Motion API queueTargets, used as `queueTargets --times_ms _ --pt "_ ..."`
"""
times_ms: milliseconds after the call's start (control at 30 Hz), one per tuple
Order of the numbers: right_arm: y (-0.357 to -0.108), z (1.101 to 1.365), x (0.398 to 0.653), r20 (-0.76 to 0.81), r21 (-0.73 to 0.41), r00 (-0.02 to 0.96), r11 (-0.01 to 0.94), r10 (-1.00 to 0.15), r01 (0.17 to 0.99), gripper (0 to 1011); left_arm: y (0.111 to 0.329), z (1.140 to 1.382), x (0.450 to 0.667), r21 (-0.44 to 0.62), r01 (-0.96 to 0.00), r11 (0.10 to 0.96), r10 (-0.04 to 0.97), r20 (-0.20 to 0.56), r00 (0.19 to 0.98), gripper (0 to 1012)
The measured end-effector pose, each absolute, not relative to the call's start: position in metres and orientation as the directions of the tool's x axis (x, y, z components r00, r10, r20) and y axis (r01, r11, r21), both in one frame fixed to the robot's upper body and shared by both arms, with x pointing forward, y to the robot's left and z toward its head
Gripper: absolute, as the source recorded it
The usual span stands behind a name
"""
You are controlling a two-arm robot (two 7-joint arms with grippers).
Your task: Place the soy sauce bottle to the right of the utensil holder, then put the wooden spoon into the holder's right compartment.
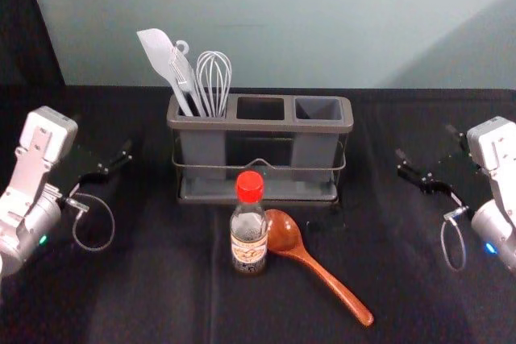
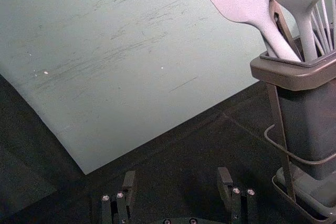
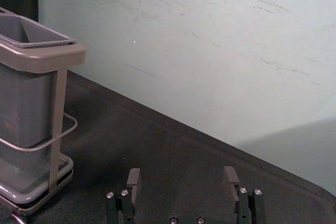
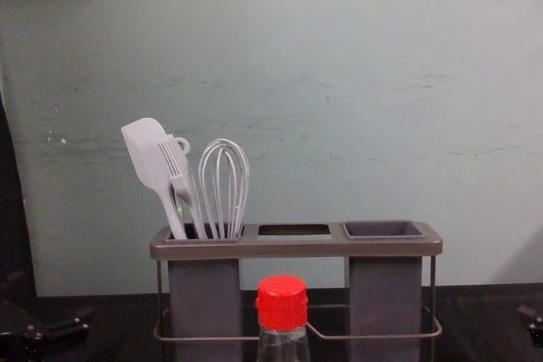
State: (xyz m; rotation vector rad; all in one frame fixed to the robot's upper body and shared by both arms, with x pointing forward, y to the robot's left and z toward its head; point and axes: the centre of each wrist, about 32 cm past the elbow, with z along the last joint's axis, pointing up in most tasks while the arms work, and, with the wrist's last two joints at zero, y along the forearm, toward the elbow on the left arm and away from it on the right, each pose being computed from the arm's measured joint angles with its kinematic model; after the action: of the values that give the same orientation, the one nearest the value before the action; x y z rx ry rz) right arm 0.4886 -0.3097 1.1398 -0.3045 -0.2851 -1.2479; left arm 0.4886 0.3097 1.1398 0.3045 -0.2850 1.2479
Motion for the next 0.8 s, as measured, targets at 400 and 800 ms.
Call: queueTargets --times_ms 400,800 --pt "-0.3097 1.1398 0.4886 0.374 -0.07 0.292 0.287 -0.88 0.955 1000 0.3097 1.1398 0.4886 0.07 -0.955 0.287 0.88 0.374 0.292 1000" --pt "-0.3097 1.1398 0.4886 0.374 -0.07 0.292 0.287 -0.88 0.955 1000 0.3097 1.1398 0.4886 0.07 -0.955 0.287 0.88 0.374 0.292 1000"
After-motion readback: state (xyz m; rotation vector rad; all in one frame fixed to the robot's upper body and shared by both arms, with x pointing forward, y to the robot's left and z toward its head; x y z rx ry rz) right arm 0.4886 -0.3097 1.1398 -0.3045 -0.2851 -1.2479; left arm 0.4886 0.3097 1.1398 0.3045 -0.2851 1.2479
